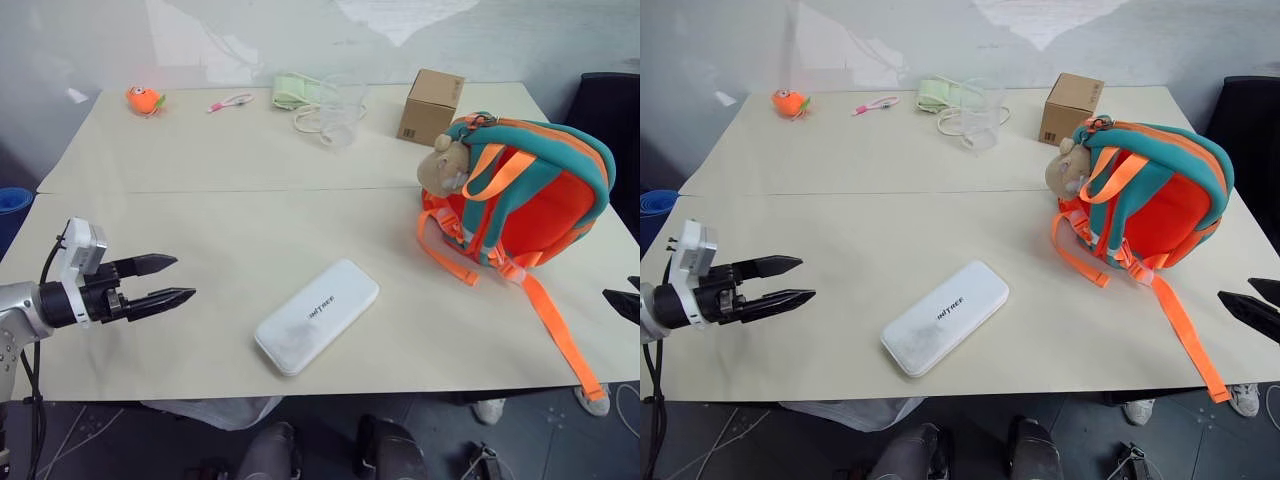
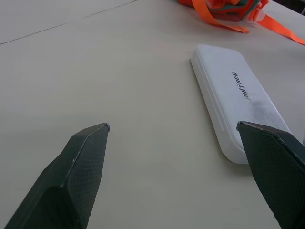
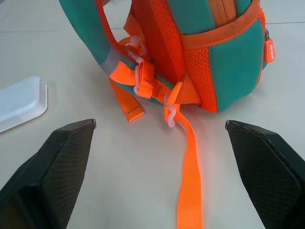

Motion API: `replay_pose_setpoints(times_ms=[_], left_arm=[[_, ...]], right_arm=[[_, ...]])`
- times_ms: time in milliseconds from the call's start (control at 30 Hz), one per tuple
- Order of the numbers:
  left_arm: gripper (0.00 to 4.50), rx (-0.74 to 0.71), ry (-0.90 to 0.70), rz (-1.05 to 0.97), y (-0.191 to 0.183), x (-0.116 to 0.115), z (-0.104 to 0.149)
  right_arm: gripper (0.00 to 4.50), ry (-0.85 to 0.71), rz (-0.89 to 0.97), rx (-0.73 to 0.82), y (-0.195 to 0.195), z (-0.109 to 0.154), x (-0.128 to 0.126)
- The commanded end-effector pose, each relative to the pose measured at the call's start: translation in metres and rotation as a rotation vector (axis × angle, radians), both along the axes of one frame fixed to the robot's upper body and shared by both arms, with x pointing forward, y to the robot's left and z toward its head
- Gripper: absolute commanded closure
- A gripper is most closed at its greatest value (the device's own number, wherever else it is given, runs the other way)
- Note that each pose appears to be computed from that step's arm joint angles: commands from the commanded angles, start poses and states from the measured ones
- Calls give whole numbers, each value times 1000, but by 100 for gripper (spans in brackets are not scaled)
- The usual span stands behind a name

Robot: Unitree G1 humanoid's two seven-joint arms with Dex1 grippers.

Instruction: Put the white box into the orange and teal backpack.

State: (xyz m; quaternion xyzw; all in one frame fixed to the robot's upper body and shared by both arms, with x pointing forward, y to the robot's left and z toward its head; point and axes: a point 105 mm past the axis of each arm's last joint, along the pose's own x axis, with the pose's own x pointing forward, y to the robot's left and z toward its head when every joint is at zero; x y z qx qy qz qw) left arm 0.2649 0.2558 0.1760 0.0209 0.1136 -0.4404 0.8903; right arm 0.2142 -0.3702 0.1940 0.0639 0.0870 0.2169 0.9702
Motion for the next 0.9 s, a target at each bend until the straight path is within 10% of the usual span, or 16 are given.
replay_pose_setpoints(times_ms=[33, 567, 733, 900], left_arm=[[0, 5, -50, 1, -2, -2, 10], [0, 73, -6, -111, -18, -18, 4], [113, 195, 68, -289, -41, -46, -20], [270, 320, 104, -434, -56, -59, -52]], right_arm=[[3, -27, 1, -9, 3, 5, 1], [3, 10, 183, -27, 60, -8, 14], [61, 30, 372, -90, 111, -29, 28], [233, 0, 519, -164, 159, -47, 66]])
